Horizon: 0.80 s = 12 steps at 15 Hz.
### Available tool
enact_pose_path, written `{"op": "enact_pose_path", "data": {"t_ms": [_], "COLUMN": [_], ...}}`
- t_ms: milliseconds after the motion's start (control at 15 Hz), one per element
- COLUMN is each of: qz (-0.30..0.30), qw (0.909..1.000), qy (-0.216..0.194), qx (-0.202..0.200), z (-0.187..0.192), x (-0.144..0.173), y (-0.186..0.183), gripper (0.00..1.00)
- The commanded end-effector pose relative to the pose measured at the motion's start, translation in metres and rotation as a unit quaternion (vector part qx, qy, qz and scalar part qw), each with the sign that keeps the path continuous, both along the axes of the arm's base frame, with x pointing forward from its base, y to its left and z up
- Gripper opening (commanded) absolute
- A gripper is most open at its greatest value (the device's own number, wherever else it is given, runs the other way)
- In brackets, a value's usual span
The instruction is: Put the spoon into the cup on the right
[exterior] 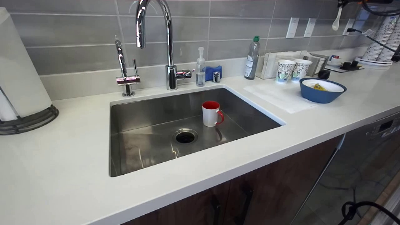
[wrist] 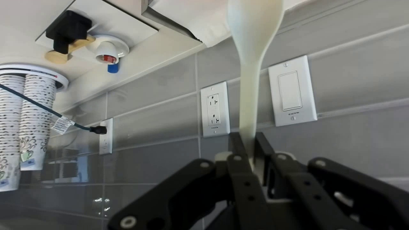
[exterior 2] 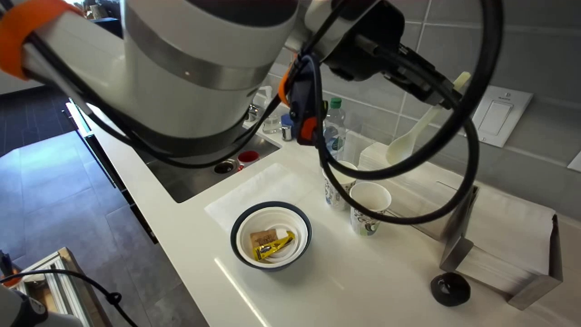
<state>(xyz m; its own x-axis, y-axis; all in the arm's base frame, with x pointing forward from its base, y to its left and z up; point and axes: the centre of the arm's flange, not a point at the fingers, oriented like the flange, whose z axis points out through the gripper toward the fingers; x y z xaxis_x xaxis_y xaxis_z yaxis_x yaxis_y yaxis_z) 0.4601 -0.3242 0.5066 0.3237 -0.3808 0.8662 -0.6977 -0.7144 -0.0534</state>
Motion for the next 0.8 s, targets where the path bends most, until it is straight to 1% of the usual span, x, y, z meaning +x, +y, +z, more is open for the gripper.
{"op": "enact_pose_path", "data": {"t_ms": [0, 67, 133, 600, 667, 733], "qz": [-0.02, -0.007, -0.008, -0.009, -0.009, -0.012], "qw": [0.9996, 0.9999, 0.9999, 0.9999, 0.9999, 0.9999], "qy": [-0.001, 0.007, 0.009, 0.012, 0.012, 0.002], "qx": [-0.019, -0.005, -0.002, -0.005, -0.005, -0.009], "z": [-0.068, -0.009, -0.014, -0.014, -0.014, -0.024], "x": [0.027, 0.011, 0.015, 0.013, 0.013, 0.02], "y": [0.034, 0.007, 0.01, 0.007, 0.007, 0.011], "gripper": [0.03, 0.03, 0.13, 0.13, 0.03, 0.03]}}
